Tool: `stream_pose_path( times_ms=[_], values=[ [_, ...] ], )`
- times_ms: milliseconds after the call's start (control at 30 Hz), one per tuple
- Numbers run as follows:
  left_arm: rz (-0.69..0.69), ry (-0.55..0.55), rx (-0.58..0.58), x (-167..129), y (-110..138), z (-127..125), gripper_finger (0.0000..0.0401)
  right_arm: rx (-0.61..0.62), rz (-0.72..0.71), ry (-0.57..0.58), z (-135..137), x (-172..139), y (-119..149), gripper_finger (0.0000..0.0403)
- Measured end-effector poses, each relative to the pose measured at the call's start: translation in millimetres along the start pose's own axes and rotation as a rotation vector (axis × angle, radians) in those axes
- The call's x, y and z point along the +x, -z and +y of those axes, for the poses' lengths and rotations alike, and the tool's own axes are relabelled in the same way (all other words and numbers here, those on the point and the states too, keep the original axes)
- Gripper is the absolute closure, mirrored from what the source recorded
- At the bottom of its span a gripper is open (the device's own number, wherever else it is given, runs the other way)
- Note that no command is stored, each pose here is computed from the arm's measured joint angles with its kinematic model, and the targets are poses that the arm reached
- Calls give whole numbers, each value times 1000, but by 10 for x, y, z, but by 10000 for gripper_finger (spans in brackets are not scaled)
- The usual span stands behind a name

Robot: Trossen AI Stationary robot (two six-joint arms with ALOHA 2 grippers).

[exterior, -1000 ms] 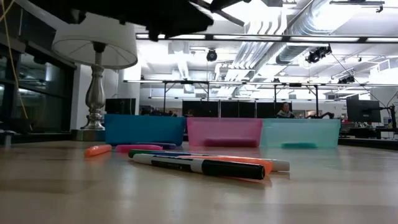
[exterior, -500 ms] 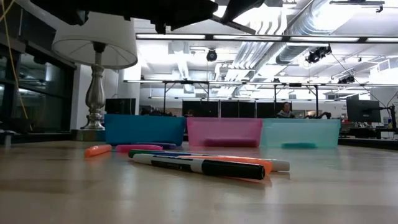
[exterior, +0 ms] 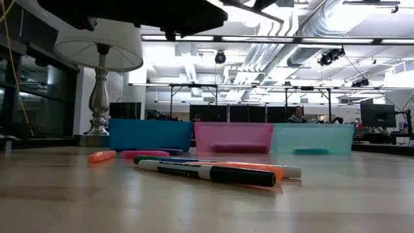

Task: Pick & Place Markers
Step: Put the dark pink dry erase marker into the dark blue bin

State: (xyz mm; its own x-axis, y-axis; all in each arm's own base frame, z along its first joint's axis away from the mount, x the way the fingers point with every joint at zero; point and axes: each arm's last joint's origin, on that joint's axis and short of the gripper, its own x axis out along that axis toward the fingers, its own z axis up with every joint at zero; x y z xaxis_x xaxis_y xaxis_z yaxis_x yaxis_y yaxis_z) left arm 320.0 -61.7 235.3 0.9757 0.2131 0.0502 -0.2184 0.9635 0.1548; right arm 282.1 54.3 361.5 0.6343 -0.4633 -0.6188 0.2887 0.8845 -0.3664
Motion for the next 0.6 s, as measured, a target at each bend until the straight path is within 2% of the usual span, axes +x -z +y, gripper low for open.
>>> stream_pose_path(
  times_ms=[67, 167, 400, 600],
  values=[
    [-6, 8, -3, 11, -1, 22, 258, 32, -34, 21, -60, -111, 69, 388],
    [-29, 27, -14, 27, -14, 55, 258, 63, -126, -19, -30, -191, 258, 388],
    [-57, 46, -48, 56, -29, 118, 258, 90, -423, -124, 214, -18, 928, 388],
    [-97, 65, -72, 54, -66, 121, 258, 155, -757, -200, 312, 131, 1283, 388]
  ],
)
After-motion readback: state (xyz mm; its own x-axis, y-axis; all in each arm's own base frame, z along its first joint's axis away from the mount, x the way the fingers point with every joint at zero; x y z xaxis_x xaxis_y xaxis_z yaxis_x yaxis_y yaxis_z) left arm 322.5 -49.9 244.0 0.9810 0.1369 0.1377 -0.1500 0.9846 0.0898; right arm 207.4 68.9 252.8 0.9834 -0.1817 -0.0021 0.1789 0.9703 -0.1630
